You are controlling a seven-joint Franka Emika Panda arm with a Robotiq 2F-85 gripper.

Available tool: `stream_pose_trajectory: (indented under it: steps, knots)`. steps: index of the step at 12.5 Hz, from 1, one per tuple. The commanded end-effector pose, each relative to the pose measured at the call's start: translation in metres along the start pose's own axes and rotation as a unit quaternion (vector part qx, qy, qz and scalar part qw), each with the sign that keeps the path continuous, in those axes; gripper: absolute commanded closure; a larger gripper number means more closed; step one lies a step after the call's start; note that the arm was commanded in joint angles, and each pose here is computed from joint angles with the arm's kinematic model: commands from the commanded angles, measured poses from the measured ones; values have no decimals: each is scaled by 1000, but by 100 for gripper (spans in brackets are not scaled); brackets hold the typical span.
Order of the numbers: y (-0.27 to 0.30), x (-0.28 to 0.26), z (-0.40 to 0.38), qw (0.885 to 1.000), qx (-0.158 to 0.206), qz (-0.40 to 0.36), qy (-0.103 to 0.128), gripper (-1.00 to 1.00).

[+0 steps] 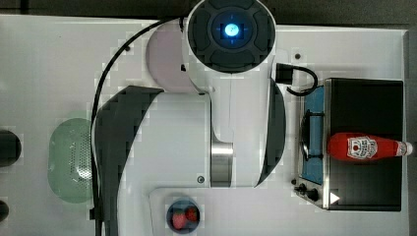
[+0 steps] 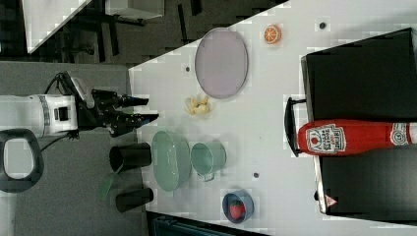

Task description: Pick Ketchup from oven and place it on table.

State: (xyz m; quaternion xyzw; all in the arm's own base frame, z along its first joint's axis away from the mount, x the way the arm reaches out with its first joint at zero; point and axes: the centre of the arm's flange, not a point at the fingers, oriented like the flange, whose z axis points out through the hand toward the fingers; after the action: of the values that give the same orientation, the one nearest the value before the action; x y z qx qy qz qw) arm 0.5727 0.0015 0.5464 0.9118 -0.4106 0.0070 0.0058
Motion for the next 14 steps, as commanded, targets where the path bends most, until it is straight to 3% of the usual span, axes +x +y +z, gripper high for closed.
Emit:
stream_pose_trajectory:
  steps: [1, 2, 3, 8, 10, 12, 14]
  knots:
    - [114, -34, -83, 1000, 5, 18, -20, -55]
    - [114, -34, -83, 1000, 5, 18, -20, -86]
    - [118, -29, -82, 999, 6, 23, -21, -100]
    - [196, 70, -35, 989, 8, 142, -38, -100]
    - [223, 104, -18, 983, 17, 182, -22, -100]
    - [262, 149, 3, 972, 30, 234, 17, -100]
    - [293, 175, 25, 962, 22, 271, 31, -100]
